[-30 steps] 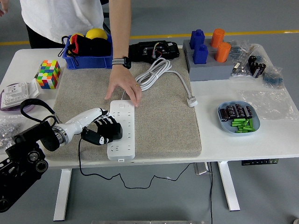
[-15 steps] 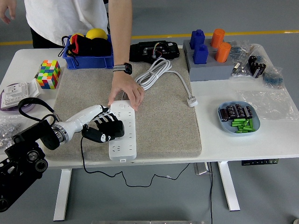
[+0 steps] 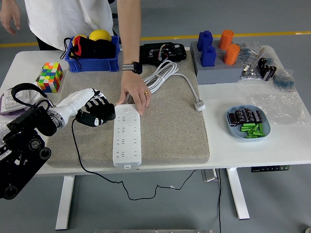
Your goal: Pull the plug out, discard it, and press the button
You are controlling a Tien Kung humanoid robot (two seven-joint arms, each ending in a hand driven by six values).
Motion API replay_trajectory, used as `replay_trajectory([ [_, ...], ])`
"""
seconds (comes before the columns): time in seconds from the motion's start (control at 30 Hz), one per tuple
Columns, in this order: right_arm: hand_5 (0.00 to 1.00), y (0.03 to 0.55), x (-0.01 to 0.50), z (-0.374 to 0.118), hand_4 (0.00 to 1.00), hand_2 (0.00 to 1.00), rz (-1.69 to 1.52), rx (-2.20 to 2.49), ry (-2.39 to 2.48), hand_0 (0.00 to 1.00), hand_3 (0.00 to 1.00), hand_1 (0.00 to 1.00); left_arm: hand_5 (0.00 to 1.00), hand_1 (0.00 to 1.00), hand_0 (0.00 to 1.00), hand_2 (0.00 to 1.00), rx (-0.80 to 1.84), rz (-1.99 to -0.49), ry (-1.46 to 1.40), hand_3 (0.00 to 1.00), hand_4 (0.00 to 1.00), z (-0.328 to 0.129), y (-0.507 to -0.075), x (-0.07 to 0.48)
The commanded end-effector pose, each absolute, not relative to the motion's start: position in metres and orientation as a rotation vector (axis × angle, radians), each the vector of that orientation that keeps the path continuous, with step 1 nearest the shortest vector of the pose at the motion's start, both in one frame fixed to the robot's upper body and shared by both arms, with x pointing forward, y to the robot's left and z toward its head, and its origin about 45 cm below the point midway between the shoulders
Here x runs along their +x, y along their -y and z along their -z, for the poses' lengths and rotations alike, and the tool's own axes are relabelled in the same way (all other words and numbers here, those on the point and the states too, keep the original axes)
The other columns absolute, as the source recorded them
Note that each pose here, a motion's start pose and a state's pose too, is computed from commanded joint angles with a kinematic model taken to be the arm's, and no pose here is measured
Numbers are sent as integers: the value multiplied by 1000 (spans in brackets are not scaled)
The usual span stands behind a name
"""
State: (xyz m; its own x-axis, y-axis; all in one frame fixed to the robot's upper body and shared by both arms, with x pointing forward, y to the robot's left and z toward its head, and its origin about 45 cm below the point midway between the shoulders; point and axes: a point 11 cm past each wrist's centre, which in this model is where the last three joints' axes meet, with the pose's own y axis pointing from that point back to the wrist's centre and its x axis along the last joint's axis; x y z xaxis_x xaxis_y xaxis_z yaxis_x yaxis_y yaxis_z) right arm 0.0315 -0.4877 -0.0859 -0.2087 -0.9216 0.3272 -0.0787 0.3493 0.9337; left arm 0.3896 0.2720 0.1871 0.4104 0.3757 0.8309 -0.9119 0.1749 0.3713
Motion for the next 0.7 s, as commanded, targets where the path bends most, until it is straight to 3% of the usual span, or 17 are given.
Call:
replay_trajectory([
  [0.23, 489, 488, 29, 86, 711, 662, 1026, 921, 1574, 705, 617, 678, 2, 380, 468, 347, 1087, -1026, 633, 488, 706, -167, -286, 399],
  [0.27, 488, 488, 29, 86, 711, 662, 1026, 921, 1576, 705, 617, 678, 2, 452, 508, 416, 1093, -1025, 631, 549, 699, -165, -287, 400],
  [0.43, 488, 487, 29, 87, 711, 662, 1032, 921, 1580, 705, 617, 678, 2, 452, 508, 416, 1100, -1018, 603, 549, 699, -164, -290, 402],
  [0.47, 489, 486, 28, 87, 712, 662, 1034, 920, 1581, 704, 617, 678, 2, 769, 723, 735, 1096, -1017, 591, 730, 829, -165, -290, 403],
  [0.63, 489, 485, 27, 88, 712, 662, 1043, 919, 1579, 704, 617, 678, 2, 769, 723, 735, 1071, -1020, 578, 730, 829, -168, -287, 403],
  [0.67, 488, 485, 27, 88, 712, 662, 1043, 919, 1578, 705, 617, 678, 2, 852, 791, 854, 1068, -1020, 583, 874, 881, -169, -286, 403],
  [0.7, 488, 485, 26, 88, 712, 662, 1044, 919, 1579, 705, 617, 678, 2, 852, 791, 854, 1066, -1020, 586, 874, 881, -170, -286, 403],
])
